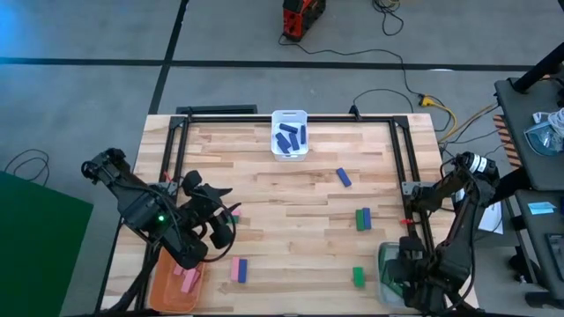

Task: Sort blocks
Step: Put the green block into the gray bin, then put the blue block into the white bin

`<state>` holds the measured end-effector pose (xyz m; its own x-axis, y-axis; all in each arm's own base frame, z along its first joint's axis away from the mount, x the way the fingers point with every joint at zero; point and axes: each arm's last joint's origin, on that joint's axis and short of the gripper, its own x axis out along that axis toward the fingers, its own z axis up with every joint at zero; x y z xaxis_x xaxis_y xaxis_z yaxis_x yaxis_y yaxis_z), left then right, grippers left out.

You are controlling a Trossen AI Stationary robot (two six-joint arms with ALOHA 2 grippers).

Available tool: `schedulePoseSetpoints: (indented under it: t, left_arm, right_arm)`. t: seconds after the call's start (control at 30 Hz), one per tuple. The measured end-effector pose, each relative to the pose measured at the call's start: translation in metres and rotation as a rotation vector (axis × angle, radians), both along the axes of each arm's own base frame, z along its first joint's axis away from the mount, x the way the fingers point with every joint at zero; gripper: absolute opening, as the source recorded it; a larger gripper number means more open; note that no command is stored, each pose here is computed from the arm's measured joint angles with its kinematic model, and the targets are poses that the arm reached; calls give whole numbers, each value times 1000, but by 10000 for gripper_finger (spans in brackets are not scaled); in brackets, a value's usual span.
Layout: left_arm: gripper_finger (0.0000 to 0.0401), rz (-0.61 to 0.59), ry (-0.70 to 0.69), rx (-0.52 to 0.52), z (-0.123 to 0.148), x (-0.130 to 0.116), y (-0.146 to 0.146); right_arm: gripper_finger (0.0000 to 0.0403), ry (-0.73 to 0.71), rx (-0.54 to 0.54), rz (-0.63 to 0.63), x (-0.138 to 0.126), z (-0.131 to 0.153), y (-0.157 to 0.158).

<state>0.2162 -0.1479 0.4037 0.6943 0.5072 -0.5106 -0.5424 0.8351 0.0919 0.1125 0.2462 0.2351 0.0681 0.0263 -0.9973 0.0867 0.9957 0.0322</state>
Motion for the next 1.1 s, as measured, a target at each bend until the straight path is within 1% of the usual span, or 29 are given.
schedulePoseSetpoints:
  t: [0.1,0.23,0.43,0.53,0.73,0.9,1.1]
  left_arm:
    - [166,0,-2,-2,0,0,0]
    - [166,0,-3,-3,0,0,0]
    - [166,0,-18,-15,1,1,-1]
    - [166,0,-23,-20,1,2,-1]
    - [166,0,-26,-22,1,2,-2]
    - [166,2,-32,-28,1,2,-2]
    - [166,2,-67,-58,3,5,-4]
  right_arm:
    - [373,8,2,-6,0,0,0]
    - [373,19,19,48,0,0,1]
    - [374,14,28,82,0,0,2]
    - [377,15,25,84,0,-1,2]
    - [398,12,26,84,0,-1,2]
    - [398,10,29,84,0,0,2]
    - [400,-24,94,83,5,18,5]
